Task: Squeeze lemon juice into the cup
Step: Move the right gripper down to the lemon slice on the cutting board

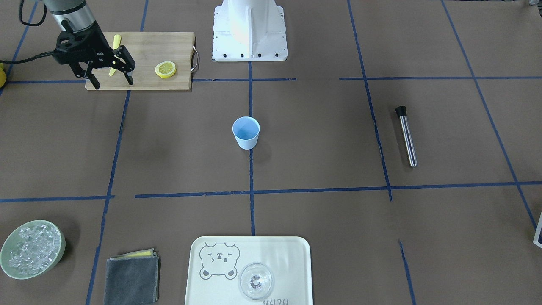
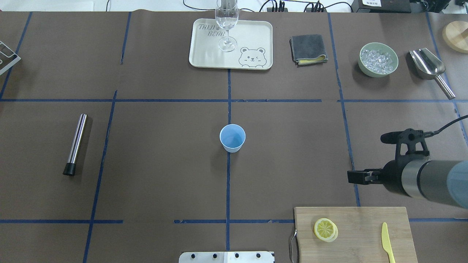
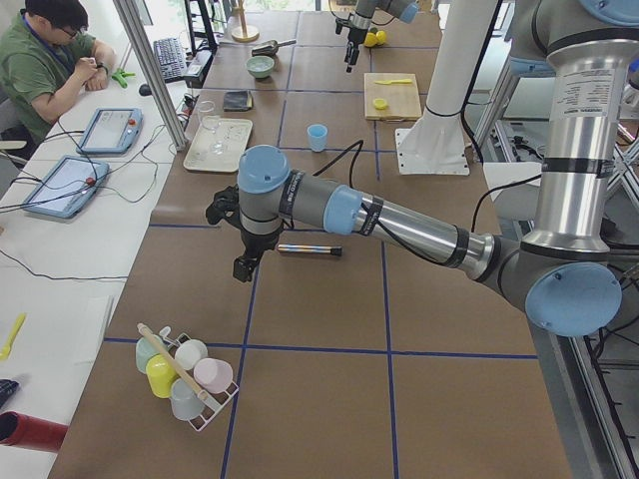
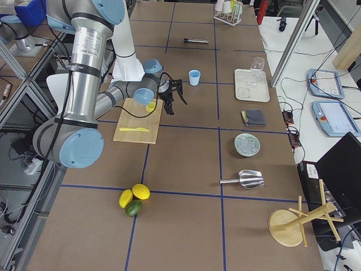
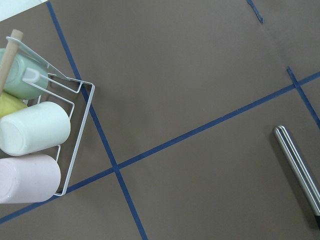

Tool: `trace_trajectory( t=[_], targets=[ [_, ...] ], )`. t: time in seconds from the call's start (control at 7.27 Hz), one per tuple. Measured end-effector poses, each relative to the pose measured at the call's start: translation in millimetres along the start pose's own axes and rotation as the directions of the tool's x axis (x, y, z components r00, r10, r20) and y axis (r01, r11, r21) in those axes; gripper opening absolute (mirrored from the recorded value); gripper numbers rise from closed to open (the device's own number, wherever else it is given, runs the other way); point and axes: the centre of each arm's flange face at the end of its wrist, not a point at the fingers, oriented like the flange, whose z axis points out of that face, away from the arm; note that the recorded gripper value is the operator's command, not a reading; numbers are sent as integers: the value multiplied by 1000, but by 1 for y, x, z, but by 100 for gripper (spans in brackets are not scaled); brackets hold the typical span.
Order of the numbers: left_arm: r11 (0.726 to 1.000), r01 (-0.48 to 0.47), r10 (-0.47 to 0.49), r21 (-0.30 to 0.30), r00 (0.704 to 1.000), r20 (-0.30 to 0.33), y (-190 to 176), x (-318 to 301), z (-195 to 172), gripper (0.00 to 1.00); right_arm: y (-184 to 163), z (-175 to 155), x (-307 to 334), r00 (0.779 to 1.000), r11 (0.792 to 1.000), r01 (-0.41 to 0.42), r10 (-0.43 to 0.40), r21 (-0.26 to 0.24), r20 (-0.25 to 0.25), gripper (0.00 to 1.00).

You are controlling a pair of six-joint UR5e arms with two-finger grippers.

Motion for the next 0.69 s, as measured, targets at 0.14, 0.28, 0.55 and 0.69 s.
trace_trajectory(
  t=[0.14, 0.28, 0.55, 0.69],
  targets=[
    [1000, -3, 3, 3, 1000, 1, 0, 0, 0, 100, 26, 8, -17, 1000, 1000, -9, 9, 11, 1, 100],
    [1000, -4, 4, 4, 1000, 1, 0, 0, 0, 100, 53, 15, -32, 1000, 999, -17, 17, 39, 0, 100],
    [1000, -5, 5, 4, 1000, 1, 0, 0, 0, 100, 89, 25, -56, 1000, 998, -2, 4, 65, -27, 100],
    [1000, -4, 4, 3, 1000, 1, 0, -1, 0, 100, 98, 28, -65, 999, 998, 8, -5, 61, -46, 100]
  ],
)
